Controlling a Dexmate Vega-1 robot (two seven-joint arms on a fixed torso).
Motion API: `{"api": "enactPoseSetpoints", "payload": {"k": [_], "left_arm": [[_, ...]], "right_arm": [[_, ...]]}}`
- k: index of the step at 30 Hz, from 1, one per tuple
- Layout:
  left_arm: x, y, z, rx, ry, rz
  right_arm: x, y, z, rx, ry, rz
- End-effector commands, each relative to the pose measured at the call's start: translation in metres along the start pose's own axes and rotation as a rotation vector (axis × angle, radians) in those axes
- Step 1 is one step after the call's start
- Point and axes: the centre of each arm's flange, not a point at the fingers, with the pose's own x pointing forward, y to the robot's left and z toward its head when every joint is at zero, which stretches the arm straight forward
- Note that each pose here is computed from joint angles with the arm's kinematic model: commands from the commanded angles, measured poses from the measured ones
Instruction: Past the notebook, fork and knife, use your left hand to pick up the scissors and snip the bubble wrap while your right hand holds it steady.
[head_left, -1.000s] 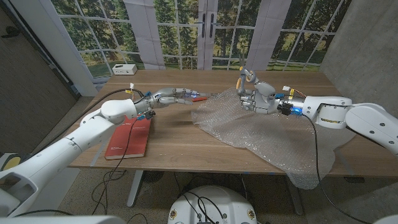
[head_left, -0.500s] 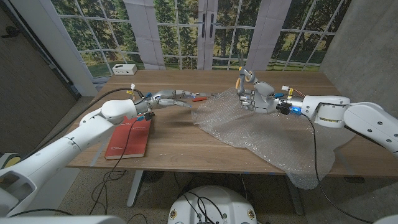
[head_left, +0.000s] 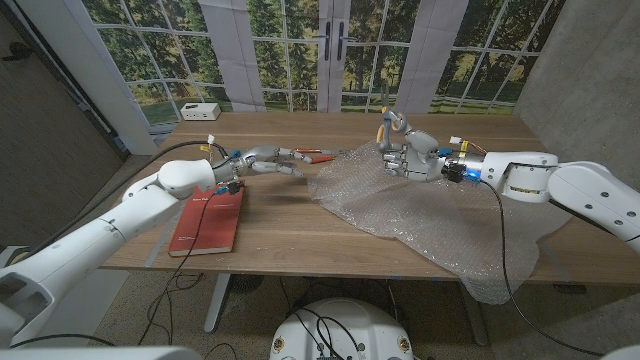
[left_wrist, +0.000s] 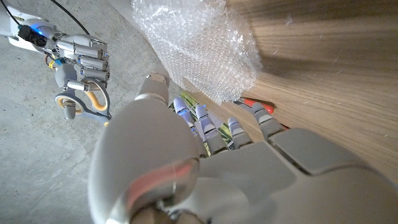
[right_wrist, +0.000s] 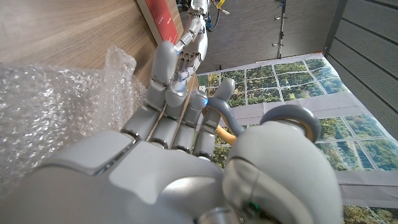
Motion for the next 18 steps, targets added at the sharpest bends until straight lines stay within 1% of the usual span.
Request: {"api": "enactPoseSetpoints", "payload": {"k": [1,4,6,8,10,11,14,18], "left_arm": [[0.003,0.003,-0.011,-0.060,0.014,-0.125],[0.004,0.004,-0.012,-0.060,0.019,-0.143],[0.005,0.005,-0.010,-0.025,0.030,-0.135],[0.007,0.004,-0.006,0.034,0.047,-0.119],[0.009,0.003,0.002,0.143,0.079,-0.107],[0.010,0.001,0.004,0.173,0.081,-0.102],[0.014,-0.005,0.006,0.195,0.076,-0.099],[0.017,-0.008,0.006,0.209,0.067,-0.094]], "right_arm": [[0.004,0.003,-0.001,-0.006,-0.002,0.008],[0.002,0.004,-0.001,-0.006,-0.007,0.006],[0.001,0.005,-0.001,-0.005,-0.009,0.007],[0.001,0.006,-0.002,-0.006,-0.008,0.004],[0.001,0.006,-0.002,-0.003,-0.009,0.004],[0.001,0.006,-0.002,-0.004,-0.010,0.004],[0.001,0.007,-0.003,-0.005,-0.011,0.003],[0.000,0.008,-0.003,-0.005,-0.008,0.002]]}}
